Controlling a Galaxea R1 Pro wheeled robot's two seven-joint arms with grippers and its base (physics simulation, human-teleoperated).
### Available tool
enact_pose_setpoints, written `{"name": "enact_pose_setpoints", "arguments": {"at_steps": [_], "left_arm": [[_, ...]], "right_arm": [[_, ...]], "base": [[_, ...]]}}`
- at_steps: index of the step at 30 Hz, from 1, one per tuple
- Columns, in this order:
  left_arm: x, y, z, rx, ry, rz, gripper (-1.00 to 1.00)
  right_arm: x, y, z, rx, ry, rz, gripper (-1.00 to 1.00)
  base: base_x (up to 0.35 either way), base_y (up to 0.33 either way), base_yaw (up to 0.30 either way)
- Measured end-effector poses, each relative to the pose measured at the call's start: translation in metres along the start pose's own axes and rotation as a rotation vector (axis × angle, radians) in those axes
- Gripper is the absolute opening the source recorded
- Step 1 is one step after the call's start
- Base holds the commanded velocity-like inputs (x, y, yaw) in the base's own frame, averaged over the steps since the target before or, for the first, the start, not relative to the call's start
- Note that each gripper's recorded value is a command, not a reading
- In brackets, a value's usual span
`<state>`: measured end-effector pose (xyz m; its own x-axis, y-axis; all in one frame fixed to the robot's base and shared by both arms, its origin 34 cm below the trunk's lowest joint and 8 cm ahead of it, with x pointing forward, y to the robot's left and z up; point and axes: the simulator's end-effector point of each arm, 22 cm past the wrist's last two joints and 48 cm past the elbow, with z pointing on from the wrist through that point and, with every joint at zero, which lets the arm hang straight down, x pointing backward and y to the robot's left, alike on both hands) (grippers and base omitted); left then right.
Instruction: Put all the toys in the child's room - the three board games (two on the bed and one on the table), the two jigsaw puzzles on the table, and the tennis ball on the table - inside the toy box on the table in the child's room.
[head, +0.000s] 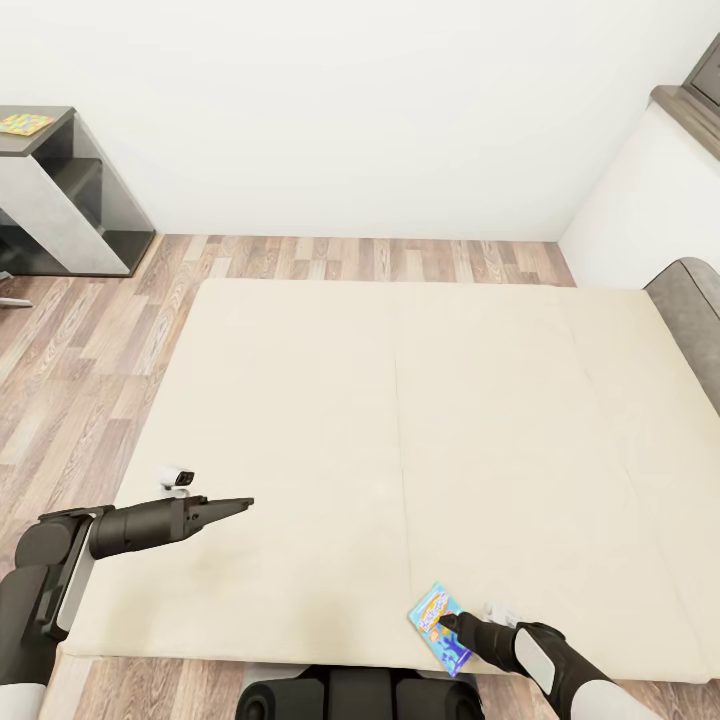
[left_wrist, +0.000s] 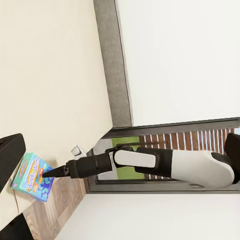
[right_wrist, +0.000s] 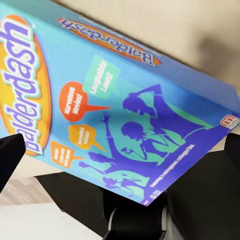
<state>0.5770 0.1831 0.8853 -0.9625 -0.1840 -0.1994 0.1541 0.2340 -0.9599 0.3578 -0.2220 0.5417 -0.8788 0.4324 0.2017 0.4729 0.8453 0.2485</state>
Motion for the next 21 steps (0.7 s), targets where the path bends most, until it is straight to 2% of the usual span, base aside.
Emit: {"name": "enact_pose_setpoints", "arguments": {"at_steps": [8,16,21], "left_arm": [[0.000,0.000,0.000,0.000,-0.001,0.000,1.00],[0.000,0.000,0.000,0.000,0.000,0.000,1.00],[0.000,0.000,0.000,0.000,0.000,0.000,1.00]], "right_arm": [[-0.004,0.011,0.001,-0.021,-0.010,-0.004,1.00],[-0.017,0.039,-0.003,-0.124,-0.034,-0.014,1.00],[-0.017,0.043,-0.004,-0.143,-0.035,-0.014,1.00]], "base": [[0.000,0.000,0.000],[0.000,0.000,0.000],[0.000,0.000,0.000]]}}
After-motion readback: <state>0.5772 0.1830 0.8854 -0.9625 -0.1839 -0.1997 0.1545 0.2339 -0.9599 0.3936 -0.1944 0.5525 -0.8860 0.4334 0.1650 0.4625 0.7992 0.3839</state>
